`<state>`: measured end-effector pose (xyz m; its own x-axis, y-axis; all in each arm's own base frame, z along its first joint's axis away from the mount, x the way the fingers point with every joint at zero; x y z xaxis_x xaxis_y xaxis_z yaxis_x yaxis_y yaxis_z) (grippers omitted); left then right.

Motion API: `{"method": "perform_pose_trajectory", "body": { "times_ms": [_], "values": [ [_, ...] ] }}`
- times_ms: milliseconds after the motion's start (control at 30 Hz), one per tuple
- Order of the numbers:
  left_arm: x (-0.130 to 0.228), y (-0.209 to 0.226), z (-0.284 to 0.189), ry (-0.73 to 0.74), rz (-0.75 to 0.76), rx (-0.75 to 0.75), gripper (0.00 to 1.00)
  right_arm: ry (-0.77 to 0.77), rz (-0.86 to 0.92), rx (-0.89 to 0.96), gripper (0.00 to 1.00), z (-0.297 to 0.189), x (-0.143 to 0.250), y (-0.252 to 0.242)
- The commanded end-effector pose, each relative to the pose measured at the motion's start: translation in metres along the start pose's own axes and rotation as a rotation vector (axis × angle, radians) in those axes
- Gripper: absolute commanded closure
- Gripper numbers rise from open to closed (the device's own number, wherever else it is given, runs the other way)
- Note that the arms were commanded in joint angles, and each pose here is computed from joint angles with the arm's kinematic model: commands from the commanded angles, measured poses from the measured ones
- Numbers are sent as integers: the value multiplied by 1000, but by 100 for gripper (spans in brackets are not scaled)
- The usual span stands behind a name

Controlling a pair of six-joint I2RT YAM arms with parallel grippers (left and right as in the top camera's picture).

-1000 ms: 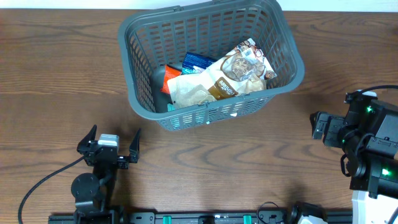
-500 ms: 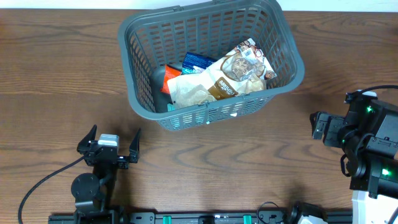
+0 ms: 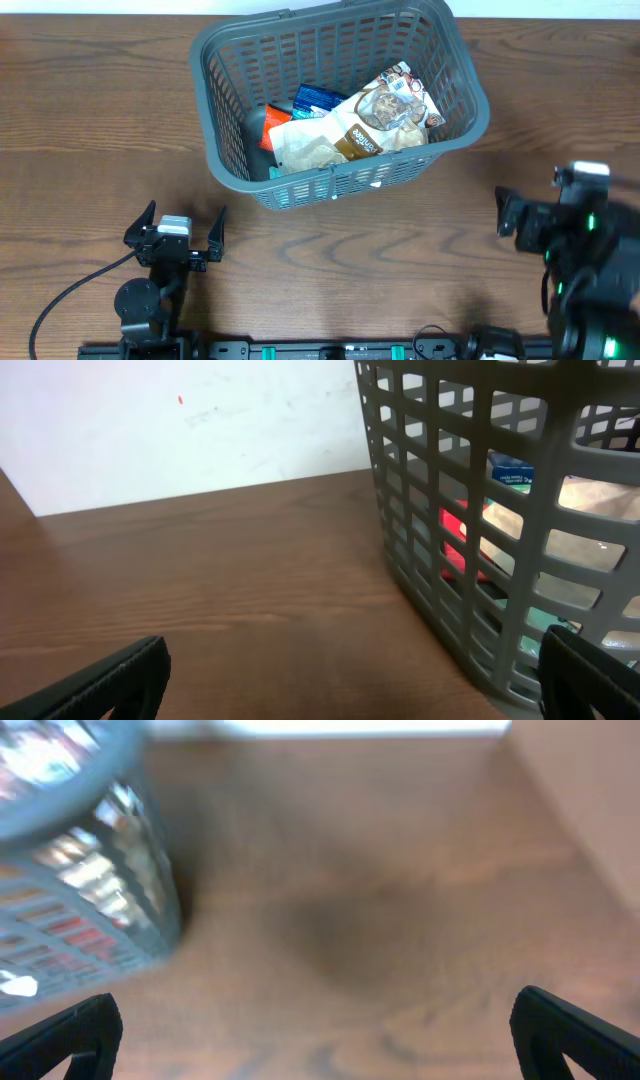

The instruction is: Pack container

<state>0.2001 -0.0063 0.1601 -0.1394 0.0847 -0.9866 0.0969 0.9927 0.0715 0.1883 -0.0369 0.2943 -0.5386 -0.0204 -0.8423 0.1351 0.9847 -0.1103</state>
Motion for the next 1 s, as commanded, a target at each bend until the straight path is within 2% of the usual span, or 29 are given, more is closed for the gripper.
{"method": "perform_pose_trajectory", "body": {
  "times_ms": [0,200,300,567,967],
  "values": [
    [13,-2,3,26,13,12,1,-125,-14,-72,1,-13,4,14],
    [13,-2,3,26,13,12,1,-504,5,-194,1,-33,1,33],
    [13,-2,3,26,13,12,1,-598,36,-240,1,-24,8,40],
    [13,-2,3,26,13,12,1,-719,38,-330,1,14,27,57],
    [13,-2,3,26,13,12,1,-748,32,-400,1,39,57,73]
  ]
}}
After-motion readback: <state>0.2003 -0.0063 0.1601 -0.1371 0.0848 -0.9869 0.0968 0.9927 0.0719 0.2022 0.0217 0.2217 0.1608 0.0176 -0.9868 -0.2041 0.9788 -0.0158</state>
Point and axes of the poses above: each gripper's point midway between its finger pads, its own z axis out along the fingers, its own y axis along the line the jaws close on, x = y × z, the point moved 4 cm from there along -z, back along the fingers, and after that the axes turned 3 degrees about -z, right-handed, at the moved point
